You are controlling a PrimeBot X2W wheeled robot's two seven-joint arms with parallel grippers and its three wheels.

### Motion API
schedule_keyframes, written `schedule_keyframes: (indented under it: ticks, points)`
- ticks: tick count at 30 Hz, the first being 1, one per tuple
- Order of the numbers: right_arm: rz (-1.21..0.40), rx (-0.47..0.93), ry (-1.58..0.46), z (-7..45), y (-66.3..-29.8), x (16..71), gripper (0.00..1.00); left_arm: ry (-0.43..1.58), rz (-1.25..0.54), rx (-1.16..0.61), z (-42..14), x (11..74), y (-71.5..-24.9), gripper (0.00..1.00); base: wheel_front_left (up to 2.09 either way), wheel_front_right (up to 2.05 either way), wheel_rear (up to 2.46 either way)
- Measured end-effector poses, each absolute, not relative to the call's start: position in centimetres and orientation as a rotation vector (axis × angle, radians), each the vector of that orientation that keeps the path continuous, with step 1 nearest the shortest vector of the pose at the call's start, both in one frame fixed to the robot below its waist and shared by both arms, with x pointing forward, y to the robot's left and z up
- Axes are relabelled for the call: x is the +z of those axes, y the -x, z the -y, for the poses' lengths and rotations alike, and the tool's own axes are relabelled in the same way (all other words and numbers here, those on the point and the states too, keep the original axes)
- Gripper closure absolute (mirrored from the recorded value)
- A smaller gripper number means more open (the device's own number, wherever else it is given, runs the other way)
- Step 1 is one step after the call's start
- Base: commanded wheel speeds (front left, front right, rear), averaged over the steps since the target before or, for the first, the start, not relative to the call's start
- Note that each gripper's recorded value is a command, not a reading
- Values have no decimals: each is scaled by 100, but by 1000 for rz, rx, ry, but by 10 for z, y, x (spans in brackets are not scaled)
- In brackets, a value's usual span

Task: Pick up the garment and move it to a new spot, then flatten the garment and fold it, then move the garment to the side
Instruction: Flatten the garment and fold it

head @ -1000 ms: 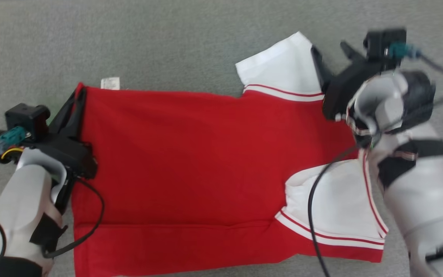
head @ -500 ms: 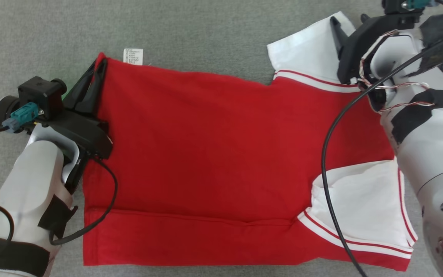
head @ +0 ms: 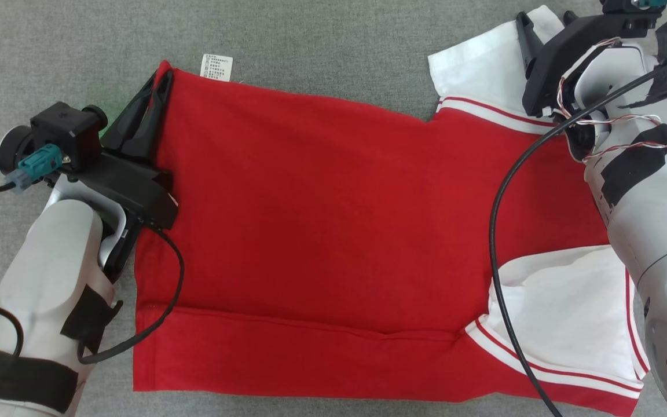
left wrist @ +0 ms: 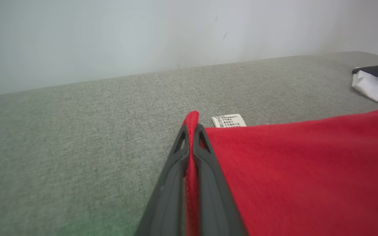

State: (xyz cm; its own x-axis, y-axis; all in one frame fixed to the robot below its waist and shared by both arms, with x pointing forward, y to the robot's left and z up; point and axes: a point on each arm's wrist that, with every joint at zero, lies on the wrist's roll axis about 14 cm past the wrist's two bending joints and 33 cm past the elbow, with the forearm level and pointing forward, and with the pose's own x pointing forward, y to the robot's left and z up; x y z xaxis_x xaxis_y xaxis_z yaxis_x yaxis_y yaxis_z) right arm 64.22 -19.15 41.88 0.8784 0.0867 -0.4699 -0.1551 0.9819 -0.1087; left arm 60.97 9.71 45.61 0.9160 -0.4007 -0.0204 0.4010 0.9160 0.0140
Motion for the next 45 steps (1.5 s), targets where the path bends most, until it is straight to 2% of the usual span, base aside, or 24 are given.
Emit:
schedule_keyframes:
  ticks: [2,3,4,6,7,13,18,24,30,45]
  points:
    - [-485,128,151,191,-643,418,0,-19,-17,-414,-97,455,-610,100,0,0,0]
    - [-483,128,153,191,-644,418,4,-19,-16,-414,-97,455,-610,100,0,0,0]
    - [-480,131,159,190,-645,419,38,-19,-16,-415,-97,455,-610,100,0,0,0]
    - [-486,135,167,189,-646,417,93,-17,-17,-415,-97,455,-610,100,0,0,0]
    - [-486,136,168,188,-646,417,100,-16,-17,-415,-97,454,-610,100,0,0,0]
    - [-433,144,185,186,-647,427,100,-12,-12,-410,-98,458,-609,100,0,0,0]
    - [-290,132,191,196,-648,459,100,-8,-8,-390,-104,464,-601,100,0,0,0]
    - [-210,133,98,188,-632,471,100,-5,-5,-376,-106,471,-590,100,0,0,0]
    - [-141,187,16,171,-609,480,100,0,7,-366,-107,478,-582,100,0,0,0]
    - [-71,278,-106,190,-529,496,100,24,57,-372,-99,503,-555,100,0,0,0]
